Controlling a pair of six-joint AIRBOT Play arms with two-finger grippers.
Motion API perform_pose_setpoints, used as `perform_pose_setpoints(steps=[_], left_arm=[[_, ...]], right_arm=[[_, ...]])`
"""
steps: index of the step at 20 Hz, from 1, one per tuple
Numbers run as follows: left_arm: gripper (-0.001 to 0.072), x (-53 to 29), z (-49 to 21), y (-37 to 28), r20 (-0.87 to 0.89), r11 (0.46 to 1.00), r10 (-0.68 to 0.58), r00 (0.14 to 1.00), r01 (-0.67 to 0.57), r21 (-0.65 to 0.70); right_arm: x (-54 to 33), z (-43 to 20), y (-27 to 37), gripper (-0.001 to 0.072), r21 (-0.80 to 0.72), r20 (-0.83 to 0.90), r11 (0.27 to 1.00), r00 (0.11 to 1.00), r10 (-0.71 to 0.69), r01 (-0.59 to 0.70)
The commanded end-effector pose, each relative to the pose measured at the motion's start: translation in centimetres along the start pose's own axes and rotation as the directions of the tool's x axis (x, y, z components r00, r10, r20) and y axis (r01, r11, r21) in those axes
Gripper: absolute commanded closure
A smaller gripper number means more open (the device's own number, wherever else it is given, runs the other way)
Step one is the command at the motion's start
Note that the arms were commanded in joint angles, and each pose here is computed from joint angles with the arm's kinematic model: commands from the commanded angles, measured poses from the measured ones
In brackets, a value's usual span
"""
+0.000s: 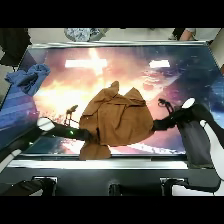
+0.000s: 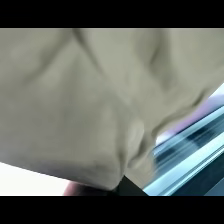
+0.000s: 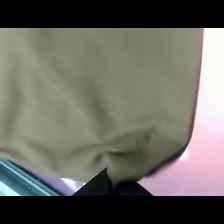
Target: Fold the shirts.
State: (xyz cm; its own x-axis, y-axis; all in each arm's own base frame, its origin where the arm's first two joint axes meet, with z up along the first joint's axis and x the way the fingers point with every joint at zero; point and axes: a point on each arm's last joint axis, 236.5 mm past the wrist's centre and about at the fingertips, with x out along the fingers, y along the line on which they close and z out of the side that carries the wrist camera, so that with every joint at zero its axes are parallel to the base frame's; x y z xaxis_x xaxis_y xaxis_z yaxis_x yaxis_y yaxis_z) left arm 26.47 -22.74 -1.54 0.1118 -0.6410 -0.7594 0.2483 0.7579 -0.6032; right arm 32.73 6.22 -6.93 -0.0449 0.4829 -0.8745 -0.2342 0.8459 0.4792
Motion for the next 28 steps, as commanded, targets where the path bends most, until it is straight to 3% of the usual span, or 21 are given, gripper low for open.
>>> perform_pose_setpoints(steps=[1, 3, 4, 6, 7, 8, 9, 11, 15, 18, 19, 23, 25, 28], left_arm=[[0.0680, -10.2, 6.6, -1.5, 0.263, 0.977, 0.081, 0.961, -0.129, 0.170], [0.0681, -22.6, 11.7, -5.9, 0.580, 0.935, 0.089, 0.810, -0.269, 0.232], [0.0680, -29.7, 13.0, -8.5, 0.727, 0.914, 0.084, 0.682, -0.344, 0.217], [0.0680, -45.0, 12.0, -14.0, 0.945, 0.873, 0.066, 0.320, -0.477, 0.101], [0.0680, -50.4, 10.2, -16.3, 0.985, 0.863, 0.049, 0.163, -0.503, 0.041], [0.0680, -54.1, 8.2, -18.4, 0.999, 0.866, 0.021, 0.045, -0.501, 0.004], [0.0679, -56.3, 6.4, -20.3, 1.000, 0.877, -0.009, -0.029, -0.480, -0.006], [0.0680, -56.9, 4.4, -22.8, 0.996, 0.886, -0.071, -0.055, -0.463, 0.038], [0.0679, -56.8, 4.2, -23.0, 0.996, 0.888, -0.079, -0.050, -0.458, 0.048], [0.0680, -55.6, 6.4, -20.5, 1.000, 0.885, -0.005, 0.005, -0.465, 0.007], [0.0679, -54.2, 7.7, -18.2, 0.996, 0.880, 0.064, 0.065, -0.473, -0.026], [0.0679, -42.6, 13.7, -5.0, 0.831, 0.882, 0.328, 0.449, -0.461, -0.099], [0.0678, -35.1, 15.6, 3.2, 0.686, 0.887, 0.409, 0.602, -0.437, -0.146], [0.0678, -23.5, 16.6, 13.7, 0.490, 0.902, 0.431, 0.758, -0.342, -0.264]], right_arm=[[-9.3, 5.8, 3.3, 0.0672, -0.213, 0.254, 0.965, 0.962, -0.098, 0.154], [-21.6, 9.1, 8.1, 0.0671, -0.291, 0.557, 0.871, 0.810, -0.182, 0.396], [-29.3, 9.3, 11.3, 0.0670, -0.264, 0.719, 0.793, 0.660, -0.218, 0.550], [-44.2, 5.5, 18.1, 0.0670, -0.060, 0.941, 0.610, 0.248, -0.229, 0.790], [-49.8, 1.9, 21.0, 0.0670, 0.077, 0.975, 0.556, 0.055, -0.216, 0.828], [-53.9, -2.1, 23.4, 0.0670, 0.194, 0.975, 0.550, -0.098, -0.199, 0.812], [-55.7, -5.3, 25.2, 0.0670, 0.249, 0.967, 0.552, -0.180, -0.178, 0.796], [-56.1, -9.4, 27.3, 0.0670, 0.269, 0.963, 0.542, -0.224, -0.149, 0.796], [-53.9, -9.9, 26.2, 0.0670, 0.230, 0.969, 0.546, -0.136, -0.207, 0.805], [-50.7, -6.6, 22.7, 0.0670, 0.165, 0.953, 0.589, 0.025, -0.301, 0.791], [-49.1, -5.0, 20.9, 0.0671, 0.134, 0.934, 0.602, 0.104, -0.343, 0.787], [-36.4, 3.7, 10.0, 0.0671, -0.079, 0.663, 0.717, 0.574, -0.480, 0.692], [-28.9, 8.1, 4.6, 0.0671, -0.136, 0.516, 0.790, 0.723, -0.459, 0.598], [-18.5, 14.3, -0.3, 0.0671, -0.133, 0.415, 0.903, 0.850, -0.324, 0.409]])
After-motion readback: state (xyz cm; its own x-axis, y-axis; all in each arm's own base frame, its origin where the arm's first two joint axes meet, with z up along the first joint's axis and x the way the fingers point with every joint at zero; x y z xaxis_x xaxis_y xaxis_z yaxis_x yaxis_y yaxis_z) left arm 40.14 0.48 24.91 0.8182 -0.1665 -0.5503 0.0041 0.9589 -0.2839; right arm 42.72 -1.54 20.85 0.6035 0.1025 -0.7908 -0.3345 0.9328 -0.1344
